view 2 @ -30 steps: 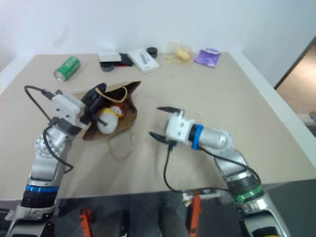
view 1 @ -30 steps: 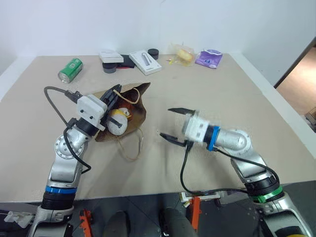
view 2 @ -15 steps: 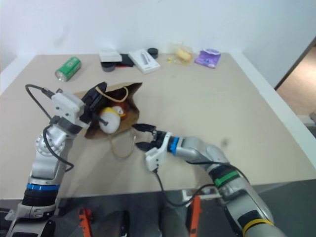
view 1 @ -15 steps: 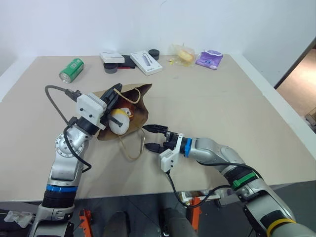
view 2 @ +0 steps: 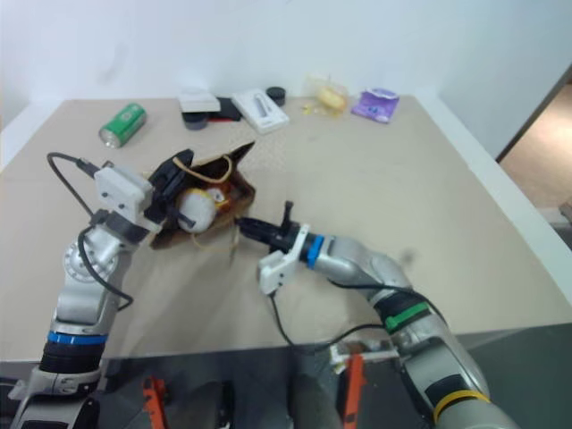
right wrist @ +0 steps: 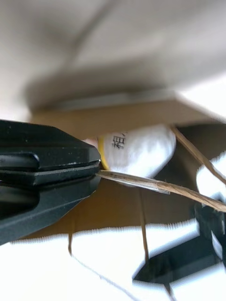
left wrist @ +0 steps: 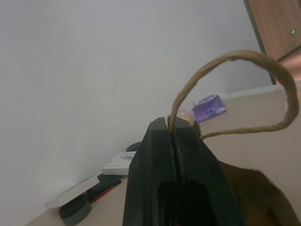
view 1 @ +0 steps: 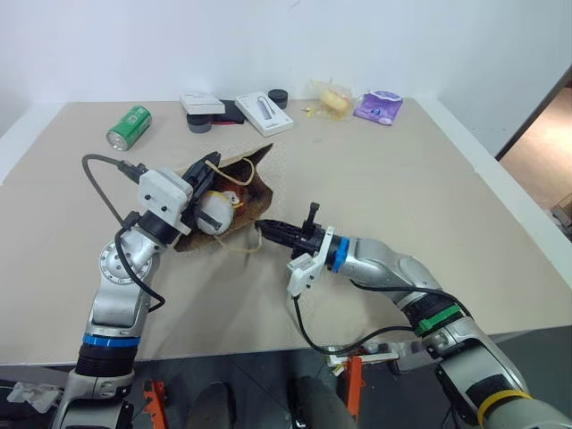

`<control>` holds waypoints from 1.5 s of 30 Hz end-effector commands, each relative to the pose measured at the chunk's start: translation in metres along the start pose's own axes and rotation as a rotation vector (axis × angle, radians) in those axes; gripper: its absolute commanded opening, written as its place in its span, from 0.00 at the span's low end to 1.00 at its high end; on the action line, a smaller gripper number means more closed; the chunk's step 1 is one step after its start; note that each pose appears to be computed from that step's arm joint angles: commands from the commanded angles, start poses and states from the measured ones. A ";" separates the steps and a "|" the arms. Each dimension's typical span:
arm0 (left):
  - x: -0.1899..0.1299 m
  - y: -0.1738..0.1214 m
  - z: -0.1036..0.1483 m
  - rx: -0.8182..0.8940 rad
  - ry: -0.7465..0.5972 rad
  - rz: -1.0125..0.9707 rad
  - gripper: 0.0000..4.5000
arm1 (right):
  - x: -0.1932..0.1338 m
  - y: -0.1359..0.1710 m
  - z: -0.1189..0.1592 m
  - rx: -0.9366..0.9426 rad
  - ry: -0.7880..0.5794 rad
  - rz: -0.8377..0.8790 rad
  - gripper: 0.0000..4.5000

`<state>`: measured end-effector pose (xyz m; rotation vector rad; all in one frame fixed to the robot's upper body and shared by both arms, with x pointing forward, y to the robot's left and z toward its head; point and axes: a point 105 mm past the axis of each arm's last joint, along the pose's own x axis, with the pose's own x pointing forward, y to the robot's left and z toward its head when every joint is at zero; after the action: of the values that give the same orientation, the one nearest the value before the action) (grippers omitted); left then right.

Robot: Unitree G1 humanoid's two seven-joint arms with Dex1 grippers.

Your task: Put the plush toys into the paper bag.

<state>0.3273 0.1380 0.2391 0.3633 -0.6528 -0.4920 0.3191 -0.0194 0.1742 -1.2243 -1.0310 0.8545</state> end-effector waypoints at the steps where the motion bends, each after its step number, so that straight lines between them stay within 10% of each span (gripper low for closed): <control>1: 0.004 0.010 0.012 0.023 -0.041 0.019 0.00 | -0.003 -0.059 0.003 -0.038 -0.022 -0.182 0.01; 15: 0.006 0.016 0.009 -0.029 -0.018 0.058 0.00 | -0.009 -0.088 -0.001 0.103 0.019 -0.221 0.01; 26: 0.027 0.035 0.059 -0.127 -0.122 0.110 0.00 | -0.012 -0.102 -0.011 0.252 0.050 -0.267 0.01; 45: -0.004 0.004 -0.008 -0.305 0.176 0.004 0.00 | -0.017 -0.082 -0.025 0.434 0.135 -0.149 0.01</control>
<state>0.3339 0.1476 0.2319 0.1067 -0.3961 -0.5191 0.3422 -0.0540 0.2388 -0.8200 -0.7243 0.8186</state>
